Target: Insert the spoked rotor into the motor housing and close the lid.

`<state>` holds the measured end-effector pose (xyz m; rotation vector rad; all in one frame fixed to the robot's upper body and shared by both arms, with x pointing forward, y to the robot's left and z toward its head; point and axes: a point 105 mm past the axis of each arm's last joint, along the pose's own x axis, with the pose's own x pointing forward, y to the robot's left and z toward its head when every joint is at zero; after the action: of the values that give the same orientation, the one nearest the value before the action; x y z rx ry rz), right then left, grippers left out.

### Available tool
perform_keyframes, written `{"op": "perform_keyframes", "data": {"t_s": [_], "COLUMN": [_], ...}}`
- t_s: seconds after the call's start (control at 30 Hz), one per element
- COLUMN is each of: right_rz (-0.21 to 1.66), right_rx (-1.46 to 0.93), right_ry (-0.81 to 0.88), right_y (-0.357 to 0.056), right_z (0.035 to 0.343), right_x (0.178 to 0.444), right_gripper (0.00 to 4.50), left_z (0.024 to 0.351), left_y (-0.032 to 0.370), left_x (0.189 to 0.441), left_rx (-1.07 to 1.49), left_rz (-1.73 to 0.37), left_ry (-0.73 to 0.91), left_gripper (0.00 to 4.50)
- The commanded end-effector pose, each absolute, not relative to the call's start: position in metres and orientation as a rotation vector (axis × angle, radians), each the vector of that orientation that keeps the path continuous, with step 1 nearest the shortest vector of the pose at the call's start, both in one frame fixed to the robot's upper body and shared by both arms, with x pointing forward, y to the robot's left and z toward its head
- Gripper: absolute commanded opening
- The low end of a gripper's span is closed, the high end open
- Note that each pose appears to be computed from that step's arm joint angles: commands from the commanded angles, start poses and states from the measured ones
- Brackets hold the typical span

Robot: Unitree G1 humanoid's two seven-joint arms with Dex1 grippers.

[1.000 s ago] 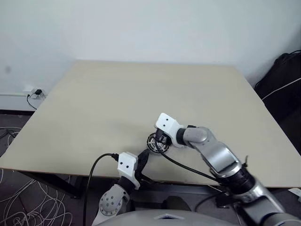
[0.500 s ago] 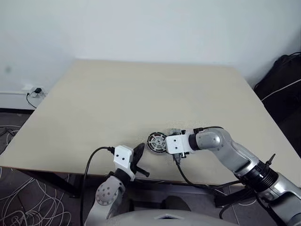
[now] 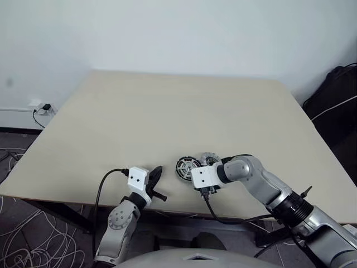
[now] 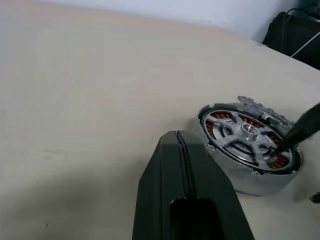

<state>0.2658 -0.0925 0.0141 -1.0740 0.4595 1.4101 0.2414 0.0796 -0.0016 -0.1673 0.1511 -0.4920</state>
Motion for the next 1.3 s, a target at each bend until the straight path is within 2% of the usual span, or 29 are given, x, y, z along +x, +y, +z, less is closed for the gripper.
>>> {"op": "perform_keyframes", "data": {"t_s": [0.03, 0.13, 0.3, 0.33, 0.5, 0.63, 0.8, 0.93, 1.1, 1.3], "right_rz": [1.395, 1.389, 1.388, 1.383, 1.324, 1.199, 0.986, 0.901, 0.874, 0.865], "right_rx": [-1.101, -1.099, -1.081, -1.075, -1.04, -0.958, -0.842, -0.763, -0.671, -0.591], "right_ry": [0.451, 0.468, 0.47, 0.471, 0.48, 0.559, 0.676, 0.753, 0.782, 0.74], "right_y": [-0.094, -0.095, -0.095, -0.096, -0.101, -0.113, -0.133, -0.143, -0.141, -0.121], "right_z": [0.022, 0.021, 0.023, 0.023, 0.025, 0.028, 0.029, 0.026, 0.035, 0.044], "right_x": [0.277, 0.279, 0.278, 0.278, 0.278, 0.279, 0.274, 0.256, 0.24, 0.245], "right_gripper": [2.38, 1.84, 0.26, 0.12, 0.1, 0.1, 0.1, 0.1, 0.1, 0.1], "left_z": [0.013, 0.013, 0.011, 0.008, -0.009, -0.017, -0.012, -0.003, -0.004, -0.004], "left_y": [0.071, 0.069, 0.068, 0.069, 0.073, 0.075, 0.076, 0.076, 0.074, 0.067], "left_x": [0.241, 0.235, 0.229, 0.227, 0.222, 0.219, 0.215, 0.211, 0.208, 0.21], "left_rx": [-0.177, -0.179, -0.181, -0.181, -0.18, -0.182, -0.188, -0.197, -0.195, -0.197], "left_rz": [-0.505, -0.505, -0.501, -0.501, -0.509, -0.52, -0.527, -0.535, -0.545, -0.556], "left_ry": [0.087, 0.085, 0.089, 0.094, 0.114, 0.117, 0.101, 0.091, 0.101, 0.105], "left_gripper": [0.0, 0.0, 0.0, 0.0, 0.0, 0.0, 0.0, 0.0, 0.0, 0.0]}}
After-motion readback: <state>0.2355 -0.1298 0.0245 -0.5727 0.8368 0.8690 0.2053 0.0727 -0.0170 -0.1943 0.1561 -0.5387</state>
